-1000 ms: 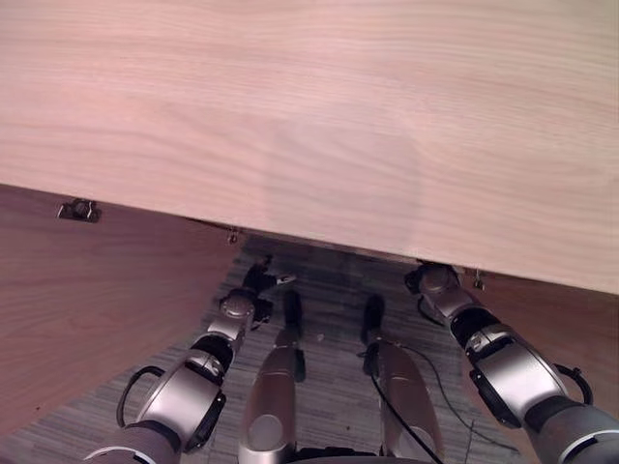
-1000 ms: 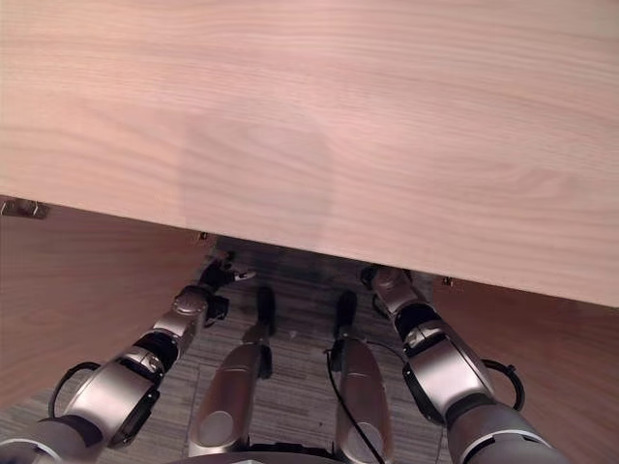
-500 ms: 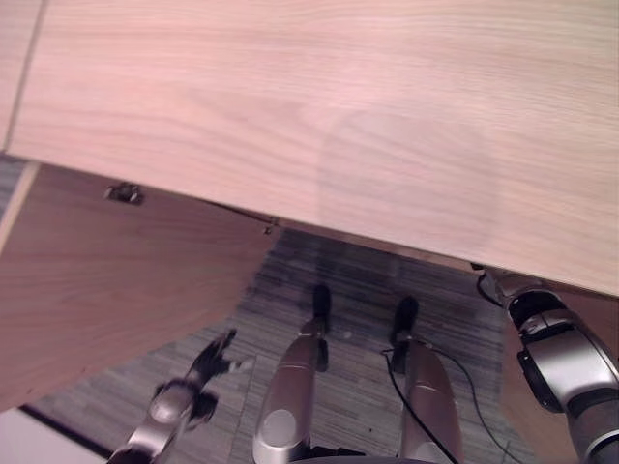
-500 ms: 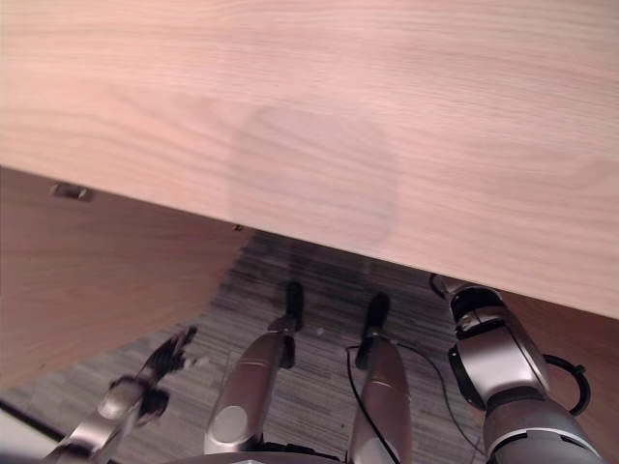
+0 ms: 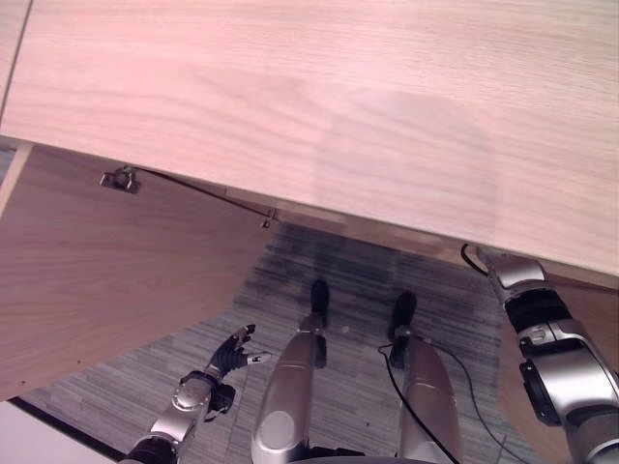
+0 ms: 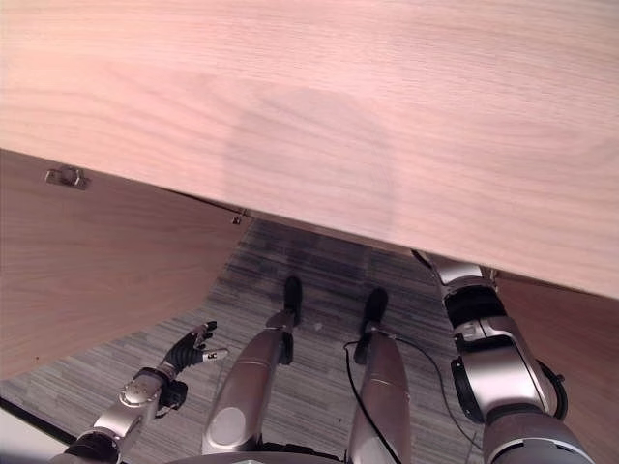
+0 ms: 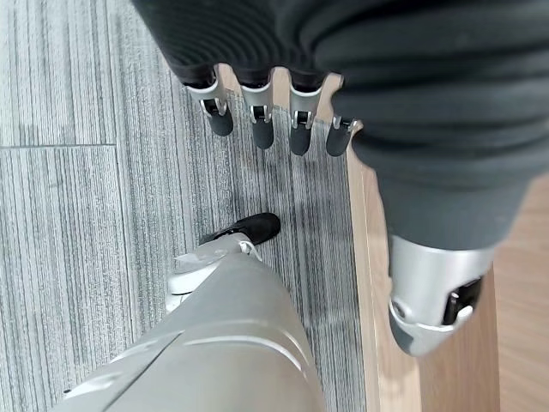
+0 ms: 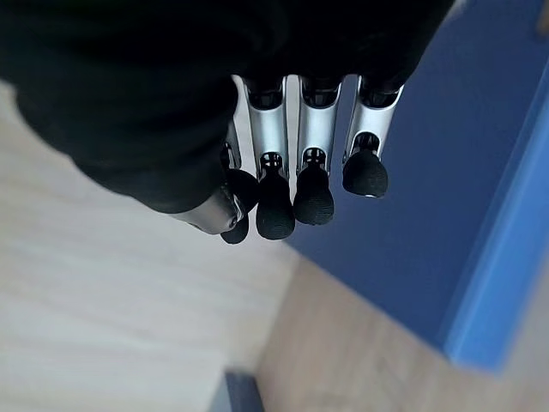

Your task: Put the empty folder in the office cabinet

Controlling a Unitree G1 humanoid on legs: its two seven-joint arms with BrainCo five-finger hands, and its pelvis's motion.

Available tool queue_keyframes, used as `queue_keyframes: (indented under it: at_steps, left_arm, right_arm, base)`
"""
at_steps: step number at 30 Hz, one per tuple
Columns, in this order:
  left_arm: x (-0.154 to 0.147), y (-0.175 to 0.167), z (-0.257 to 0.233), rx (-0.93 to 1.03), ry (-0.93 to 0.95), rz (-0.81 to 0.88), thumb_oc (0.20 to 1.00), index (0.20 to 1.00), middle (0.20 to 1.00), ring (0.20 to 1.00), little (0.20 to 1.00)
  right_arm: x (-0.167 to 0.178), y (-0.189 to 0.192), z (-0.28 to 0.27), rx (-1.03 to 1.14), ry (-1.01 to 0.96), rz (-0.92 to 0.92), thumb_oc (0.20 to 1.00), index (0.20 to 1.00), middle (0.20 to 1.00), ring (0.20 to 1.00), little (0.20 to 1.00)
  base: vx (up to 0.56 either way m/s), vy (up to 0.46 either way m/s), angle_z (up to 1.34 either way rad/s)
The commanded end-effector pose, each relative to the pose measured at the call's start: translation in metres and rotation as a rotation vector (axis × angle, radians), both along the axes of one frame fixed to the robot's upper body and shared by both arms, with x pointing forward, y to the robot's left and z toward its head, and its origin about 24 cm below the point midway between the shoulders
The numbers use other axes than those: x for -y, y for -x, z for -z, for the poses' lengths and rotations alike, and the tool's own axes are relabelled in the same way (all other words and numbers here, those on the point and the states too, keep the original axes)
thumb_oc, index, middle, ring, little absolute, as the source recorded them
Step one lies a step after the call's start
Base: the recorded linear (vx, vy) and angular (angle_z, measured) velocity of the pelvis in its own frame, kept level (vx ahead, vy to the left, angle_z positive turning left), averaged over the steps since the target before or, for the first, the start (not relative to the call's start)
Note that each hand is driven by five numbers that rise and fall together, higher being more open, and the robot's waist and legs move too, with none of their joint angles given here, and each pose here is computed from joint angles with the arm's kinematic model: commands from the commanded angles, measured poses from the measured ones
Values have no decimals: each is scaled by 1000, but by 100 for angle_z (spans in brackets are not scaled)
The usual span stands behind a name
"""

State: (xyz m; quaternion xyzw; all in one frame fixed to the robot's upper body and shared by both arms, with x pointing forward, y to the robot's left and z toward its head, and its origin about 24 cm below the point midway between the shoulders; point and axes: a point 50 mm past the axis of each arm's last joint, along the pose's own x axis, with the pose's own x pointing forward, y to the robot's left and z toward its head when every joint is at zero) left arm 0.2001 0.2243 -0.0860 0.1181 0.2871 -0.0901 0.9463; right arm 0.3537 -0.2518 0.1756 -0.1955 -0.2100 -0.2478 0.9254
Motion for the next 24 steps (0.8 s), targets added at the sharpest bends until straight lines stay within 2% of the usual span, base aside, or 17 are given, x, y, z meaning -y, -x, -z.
queue_keyframes:
  at_steps: [1,14,19,21,24]
  left_arm:
    - [-9,-2,-2,11,-47,1,1000,1000,1000,1000,1000]
    - [-5,-10,-3,33,-40,-46,1000,1000,1000,1000,1000]
    - [-5,-41,-28,174,-58,-66,1000,1000,1000,1000,1000]
    - [-3,-68,-54,299,-36,-86,1000,1000,1000,1000,1000]
    - [-5,-87,-78,398,-15,-102,1000,1000,1000,1000,1000]
  right_arm:
    - [2,10,-24,145,57,4,200,200,200,200,200]
    - [-10,34,-59,379,45,-37,200,200,200,200,200]
    - [-7,28,-60,355,67,-5,200,200,200,200,200]
    - [-6,18,-51,284,67,-1,200,200,200,200,200]
    - [-7,8,-42,213,63,-3,200,200,200,200,200]
  base:
    - [0,0,0]
    - [0,0,0]
    - [-20,2,1]
    - [-20,-23,6]
    - [-21,-16,9]
